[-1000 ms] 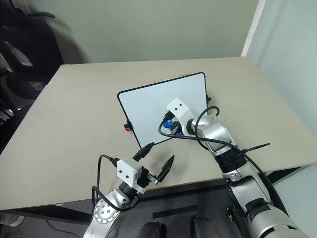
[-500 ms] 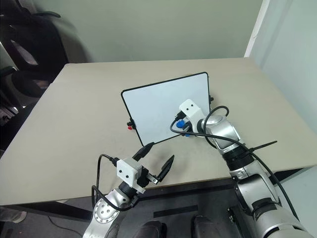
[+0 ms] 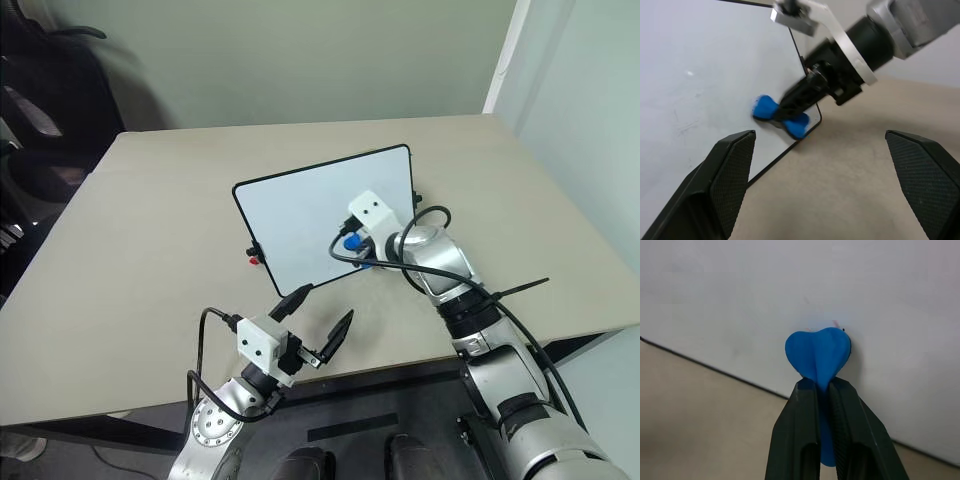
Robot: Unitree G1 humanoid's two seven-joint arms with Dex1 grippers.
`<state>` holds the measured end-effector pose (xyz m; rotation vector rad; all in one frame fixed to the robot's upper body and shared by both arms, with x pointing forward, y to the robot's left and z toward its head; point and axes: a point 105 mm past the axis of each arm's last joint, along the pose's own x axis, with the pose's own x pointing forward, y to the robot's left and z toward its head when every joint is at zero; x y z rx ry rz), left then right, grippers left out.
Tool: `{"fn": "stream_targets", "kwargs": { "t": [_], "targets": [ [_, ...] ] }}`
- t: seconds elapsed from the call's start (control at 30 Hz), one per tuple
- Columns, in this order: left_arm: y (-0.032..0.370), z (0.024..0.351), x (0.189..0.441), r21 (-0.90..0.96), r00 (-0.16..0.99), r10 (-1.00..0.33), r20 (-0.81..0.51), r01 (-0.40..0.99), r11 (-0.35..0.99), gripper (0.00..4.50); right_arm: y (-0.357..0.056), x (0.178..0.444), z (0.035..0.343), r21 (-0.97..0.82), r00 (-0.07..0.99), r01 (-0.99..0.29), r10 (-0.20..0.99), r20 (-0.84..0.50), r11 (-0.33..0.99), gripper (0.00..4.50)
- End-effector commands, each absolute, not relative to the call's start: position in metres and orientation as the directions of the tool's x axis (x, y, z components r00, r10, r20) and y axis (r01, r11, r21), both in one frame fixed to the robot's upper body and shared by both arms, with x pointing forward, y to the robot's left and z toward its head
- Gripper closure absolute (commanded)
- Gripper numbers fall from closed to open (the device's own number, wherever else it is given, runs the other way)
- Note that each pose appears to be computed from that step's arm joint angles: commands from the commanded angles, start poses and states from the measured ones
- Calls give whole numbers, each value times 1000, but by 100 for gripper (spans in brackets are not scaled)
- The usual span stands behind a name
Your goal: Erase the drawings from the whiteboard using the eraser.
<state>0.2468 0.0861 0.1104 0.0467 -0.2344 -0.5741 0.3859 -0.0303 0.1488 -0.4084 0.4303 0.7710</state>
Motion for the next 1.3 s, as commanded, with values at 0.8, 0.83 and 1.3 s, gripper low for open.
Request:
{"fn": "stream_targets", "kwargs": {
  "t": [0.8,0.83,1.3],
  "targets": [
    [88,120,246,126,805,-541,245,527,841,0,-62,400,139,-256,708,-655,460,-536,711,442],
    [88,120,246,126,804,-542,245,527,840,0,-58,400,144,-256,709,-660,474,-523,706,442],
    [89,121,243,121,807,-536,247,523,844,0,-24,391,199,-296,708,-704,602,-369,646,442]
  ]
}}
